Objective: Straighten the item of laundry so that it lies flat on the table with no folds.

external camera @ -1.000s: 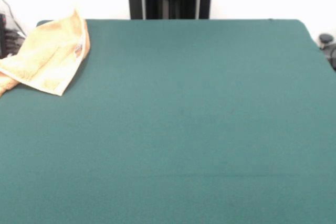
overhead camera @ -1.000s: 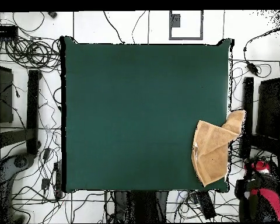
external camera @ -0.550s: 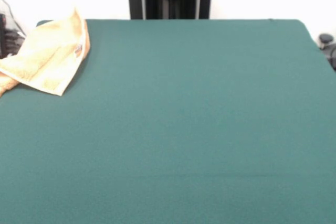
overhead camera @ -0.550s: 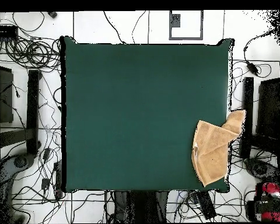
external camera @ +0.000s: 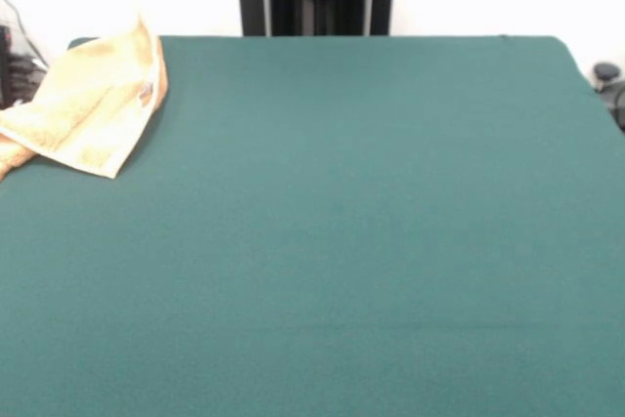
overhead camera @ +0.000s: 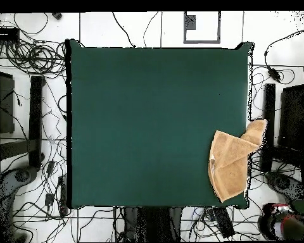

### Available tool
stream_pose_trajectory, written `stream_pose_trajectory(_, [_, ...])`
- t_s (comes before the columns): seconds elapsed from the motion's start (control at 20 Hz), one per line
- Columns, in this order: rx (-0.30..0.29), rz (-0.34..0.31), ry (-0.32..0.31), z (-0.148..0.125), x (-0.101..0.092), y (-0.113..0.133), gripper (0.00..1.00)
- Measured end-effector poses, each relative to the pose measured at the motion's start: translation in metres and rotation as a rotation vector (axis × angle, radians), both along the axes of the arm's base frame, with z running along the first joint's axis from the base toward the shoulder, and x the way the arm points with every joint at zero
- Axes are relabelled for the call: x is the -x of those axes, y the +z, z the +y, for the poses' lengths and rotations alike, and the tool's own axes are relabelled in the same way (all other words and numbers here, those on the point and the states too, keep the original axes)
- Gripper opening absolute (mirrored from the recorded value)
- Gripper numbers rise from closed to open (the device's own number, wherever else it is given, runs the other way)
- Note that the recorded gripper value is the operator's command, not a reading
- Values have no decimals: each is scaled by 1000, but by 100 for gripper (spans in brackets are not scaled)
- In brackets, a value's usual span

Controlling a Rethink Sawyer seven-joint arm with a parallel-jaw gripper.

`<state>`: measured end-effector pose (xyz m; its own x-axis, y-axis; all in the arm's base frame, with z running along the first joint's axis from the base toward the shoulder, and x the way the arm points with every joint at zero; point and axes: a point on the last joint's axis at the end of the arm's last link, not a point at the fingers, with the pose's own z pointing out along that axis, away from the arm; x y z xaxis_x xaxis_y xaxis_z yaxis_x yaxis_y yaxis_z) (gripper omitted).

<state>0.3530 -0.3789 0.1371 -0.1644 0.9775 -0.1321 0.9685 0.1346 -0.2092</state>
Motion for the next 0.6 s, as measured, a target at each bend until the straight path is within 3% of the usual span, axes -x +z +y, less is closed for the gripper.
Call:
stream_pose_trajectory(0.2, [-16, 90, 29, 14, -19, 10, 0])
stream_pose_trajectory(0.6, [19, 68, 1, -14, -27, 17, 0])
